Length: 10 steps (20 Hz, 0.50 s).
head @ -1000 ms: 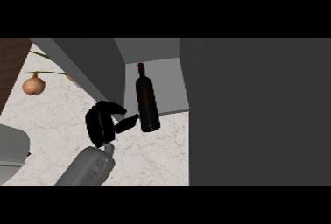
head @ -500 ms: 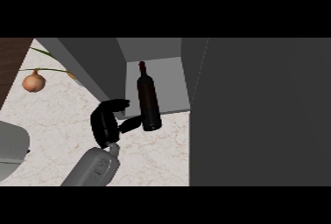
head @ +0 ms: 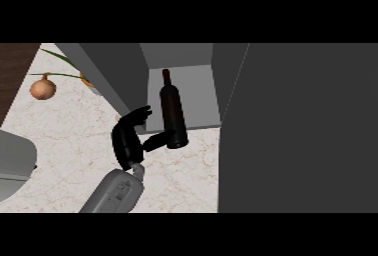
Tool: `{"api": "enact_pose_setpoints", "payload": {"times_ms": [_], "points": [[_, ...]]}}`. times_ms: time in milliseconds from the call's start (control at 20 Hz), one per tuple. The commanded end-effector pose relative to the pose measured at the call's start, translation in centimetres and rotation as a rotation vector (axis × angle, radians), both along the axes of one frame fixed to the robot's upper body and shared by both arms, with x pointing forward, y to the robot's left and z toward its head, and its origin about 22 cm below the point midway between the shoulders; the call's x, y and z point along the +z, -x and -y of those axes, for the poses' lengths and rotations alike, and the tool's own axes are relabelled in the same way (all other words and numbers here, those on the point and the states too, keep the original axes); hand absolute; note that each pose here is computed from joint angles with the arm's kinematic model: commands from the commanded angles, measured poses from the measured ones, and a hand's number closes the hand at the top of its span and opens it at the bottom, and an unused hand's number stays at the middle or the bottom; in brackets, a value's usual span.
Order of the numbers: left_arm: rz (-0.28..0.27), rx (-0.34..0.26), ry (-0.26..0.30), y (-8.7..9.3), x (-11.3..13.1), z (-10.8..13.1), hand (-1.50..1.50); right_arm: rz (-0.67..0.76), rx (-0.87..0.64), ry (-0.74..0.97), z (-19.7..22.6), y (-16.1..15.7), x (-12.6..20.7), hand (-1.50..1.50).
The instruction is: Pick up the wine, place it into the cabinet and close the cabinet
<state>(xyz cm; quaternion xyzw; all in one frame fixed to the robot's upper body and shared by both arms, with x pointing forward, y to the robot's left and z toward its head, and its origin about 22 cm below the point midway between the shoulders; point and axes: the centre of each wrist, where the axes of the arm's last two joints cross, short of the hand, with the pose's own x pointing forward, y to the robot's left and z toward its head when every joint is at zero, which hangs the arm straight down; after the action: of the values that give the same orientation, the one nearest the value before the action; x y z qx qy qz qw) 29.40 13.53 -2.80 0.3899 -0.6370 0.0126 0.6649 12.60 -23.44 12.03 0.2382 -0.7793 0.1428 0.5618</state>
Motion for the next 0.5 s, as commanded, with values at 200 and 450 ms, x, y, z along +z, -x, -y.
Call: {"api": "enact_pose_setpoints", "payload": {"times_ms": [200,450], "points": [[0.266,-0.219,0.172,-2.8,8.0,5.2,-1.5,0.002,-0.005,0.001,0.2,1.1,1.1,-1.5],[0.304,-0.326,0.257,-4.1,9.1,4.9,-1.5,0.021,-0.048,0.002,0.2,2.7,2.8,-1.5]]}}
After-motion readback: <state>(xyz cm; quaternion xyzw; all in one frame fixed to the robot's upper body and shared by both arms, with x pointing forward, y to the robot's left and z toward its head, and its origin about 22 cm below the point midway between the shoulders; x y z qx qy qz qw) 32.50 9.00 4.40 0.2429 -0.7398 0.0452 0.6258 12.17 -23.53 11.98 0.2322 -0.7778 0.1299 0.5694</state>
